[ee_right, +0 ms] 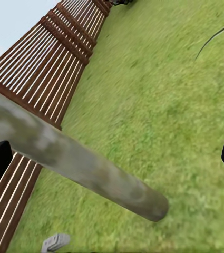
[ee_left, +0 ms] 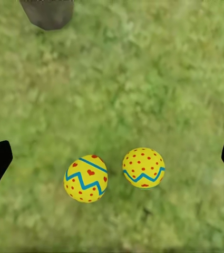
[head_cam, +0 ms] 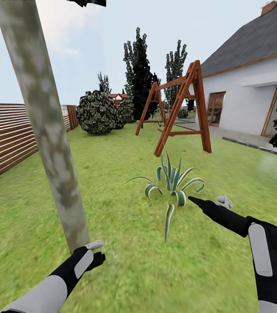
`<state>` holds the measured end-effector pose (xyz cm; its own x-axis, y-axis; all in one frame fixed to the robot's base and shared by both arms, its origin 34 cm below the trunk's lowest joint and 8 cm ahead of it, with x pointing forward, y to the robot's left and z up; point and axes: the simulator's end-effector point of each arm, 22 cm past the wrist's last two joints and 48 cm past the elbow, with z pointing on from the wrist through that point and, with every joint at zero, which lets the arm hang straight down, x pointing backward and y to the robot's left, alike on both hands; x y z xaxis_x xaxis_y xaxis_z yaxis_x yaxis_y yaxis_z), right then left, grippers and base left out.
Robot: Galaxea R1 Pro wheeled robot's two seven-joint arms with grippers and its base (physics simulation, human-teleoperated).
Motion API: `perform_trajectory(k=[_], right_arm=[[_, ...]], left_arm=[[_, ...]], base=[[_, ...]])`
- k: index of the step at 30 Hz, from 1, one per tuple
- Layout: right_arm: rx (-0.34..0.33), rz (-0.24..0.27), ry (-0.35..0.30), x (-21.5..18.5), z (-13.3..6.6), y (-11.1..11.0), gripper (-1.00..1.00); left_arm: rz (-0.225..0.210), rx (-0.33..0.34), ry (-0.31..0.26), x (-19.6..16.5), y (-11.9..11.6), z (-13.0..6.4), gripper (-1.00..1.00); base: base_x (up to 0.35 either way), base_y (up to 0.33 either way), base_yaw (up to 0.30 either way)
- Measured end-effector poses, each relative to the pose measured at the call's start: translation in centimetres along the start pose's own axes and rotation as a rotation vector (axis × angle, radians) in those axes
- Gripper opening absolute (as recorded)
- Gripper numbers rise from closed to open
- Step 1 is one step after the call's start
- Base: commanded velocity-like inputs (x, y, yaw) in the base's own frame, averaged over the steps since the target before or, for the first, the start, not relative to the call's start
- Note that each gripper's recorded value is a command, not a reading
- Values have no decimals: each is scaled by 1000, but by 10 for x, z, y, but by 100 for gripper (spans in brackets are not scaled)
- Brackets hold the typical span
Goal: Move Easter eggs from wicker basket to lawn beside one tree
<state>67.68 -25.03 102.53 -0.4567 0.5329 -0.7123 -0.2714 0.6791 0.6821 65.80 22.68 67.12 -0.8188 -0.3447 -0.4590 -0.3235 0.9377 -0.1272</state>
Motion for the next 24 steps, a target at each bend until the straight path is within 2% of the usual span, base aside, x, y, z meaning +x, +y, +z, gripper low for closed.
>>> perform_trajectory(k=[24], right_arm=[[3,5,-4,-28,-7,24,100]], left_arm=[[1,1,2,-16,-5,-33,100]], base=[[0,0,8]])
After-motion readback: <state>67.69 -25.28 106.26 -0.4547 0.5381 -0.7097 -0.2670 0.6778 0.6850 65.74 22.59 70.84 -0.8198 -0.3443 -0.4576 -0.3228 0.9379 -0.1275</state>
